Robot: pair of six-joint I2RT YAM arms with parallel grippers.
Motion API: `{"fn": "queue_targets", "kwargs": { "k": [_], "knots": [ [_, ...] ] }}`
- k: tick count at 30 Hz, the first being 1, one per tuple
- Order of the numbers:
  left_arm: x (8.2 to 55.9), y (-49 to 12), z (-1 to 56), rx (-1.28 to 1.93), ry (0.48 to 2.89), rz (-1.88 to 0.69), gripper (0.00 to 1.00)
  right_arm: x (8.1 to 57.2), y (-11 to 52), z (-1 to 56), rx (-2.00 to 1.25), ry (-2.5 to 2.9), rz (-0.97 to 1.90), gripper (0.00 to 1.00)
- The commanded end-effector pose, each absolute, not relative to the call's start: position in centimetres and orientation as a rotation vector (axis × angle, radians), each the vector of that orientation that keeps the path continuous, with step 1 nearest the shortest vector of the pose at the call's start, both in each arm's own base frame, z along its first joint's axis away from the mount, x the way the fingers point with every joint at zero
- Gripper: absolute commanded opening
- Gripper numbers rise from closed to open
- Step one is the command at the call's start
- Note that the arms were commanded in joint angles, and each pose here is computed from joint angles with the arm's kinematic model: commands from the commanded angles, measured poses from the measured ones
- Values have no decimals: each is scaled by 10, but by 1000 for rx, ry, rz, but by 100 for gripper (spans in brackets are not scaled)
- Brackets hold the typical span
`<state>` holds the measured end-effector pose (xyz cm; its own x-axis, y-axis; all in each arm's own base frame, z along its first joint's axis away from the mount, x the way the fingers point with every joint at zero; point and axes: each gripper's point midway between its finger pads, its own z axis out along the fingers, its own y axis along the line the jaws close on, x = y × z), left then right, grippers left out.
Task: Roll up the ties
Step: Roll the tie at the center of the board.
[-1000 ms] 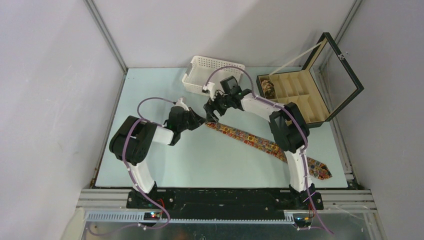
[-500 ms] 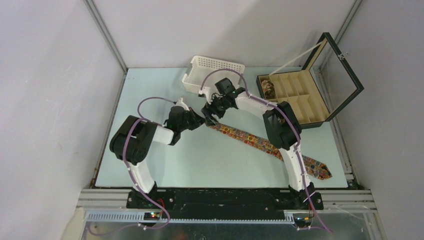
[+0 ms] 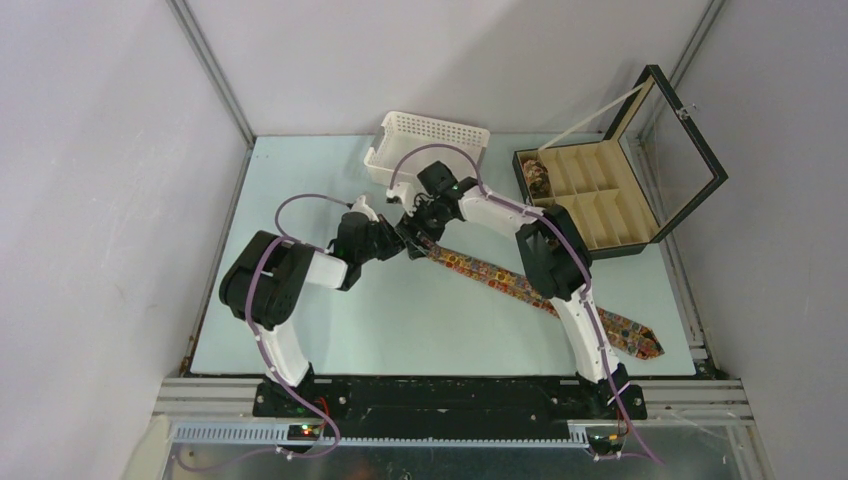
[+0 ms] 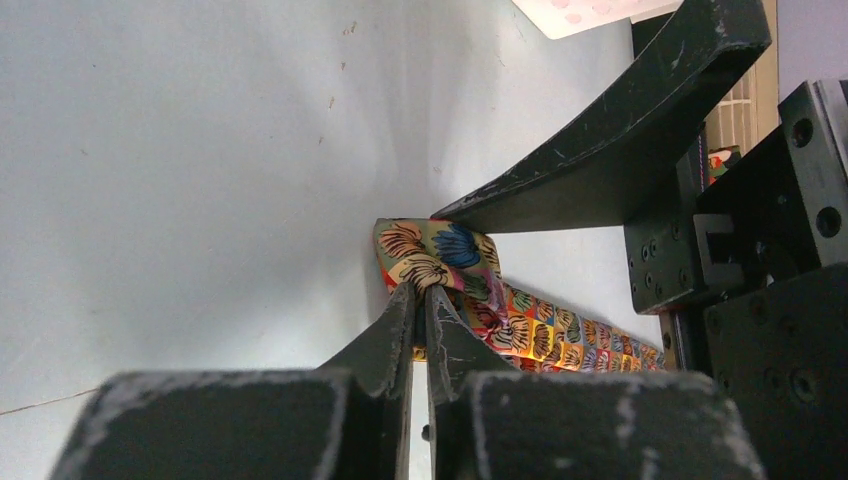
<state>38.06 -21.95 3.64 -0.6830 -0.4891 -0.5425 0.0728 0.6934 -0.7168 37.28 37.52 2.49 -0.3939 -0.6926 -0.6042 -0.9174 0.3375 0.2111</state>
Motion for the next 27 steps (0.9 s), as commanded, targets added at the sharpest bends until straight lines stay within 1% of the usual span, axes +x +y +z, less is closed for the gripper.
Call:
{"fn": "queue_targets", "kwargs": {
  "k": [1, 9, 13, 15, 18, 21, 27],
  "knots": [
    [389, -223, 46, -270, 2108, -962, 7, 378, 386, 33, -1384, 2202, 726, 81],
    [389, -223, 46, -271, 2108, -965, 7, 384, 383, 24, -1369, 2232, 669, 77],
    [389, -223, 47, -269, 2105, -966, 7, 383, 382, 21, -1362, 2249, 665, 74],
    [389, -223, 47, -269, 2105, -966, 7, 383, 382, 20, -1355, 2254, 664, 70],
    [390, -223, 47, -269, 2105, -966, 7, 383, 382, 19, -1344, 2257, 663, 62],
    [390, -223, 47, -270, 2105, -965, 7, 385, 383, 22, -1329, 2243, 658, 58],
    [390, -223, 50, -269, 2100, -964, 15, 385, 386, 22, -1287, 2262, 652, 46]
  ]
}}
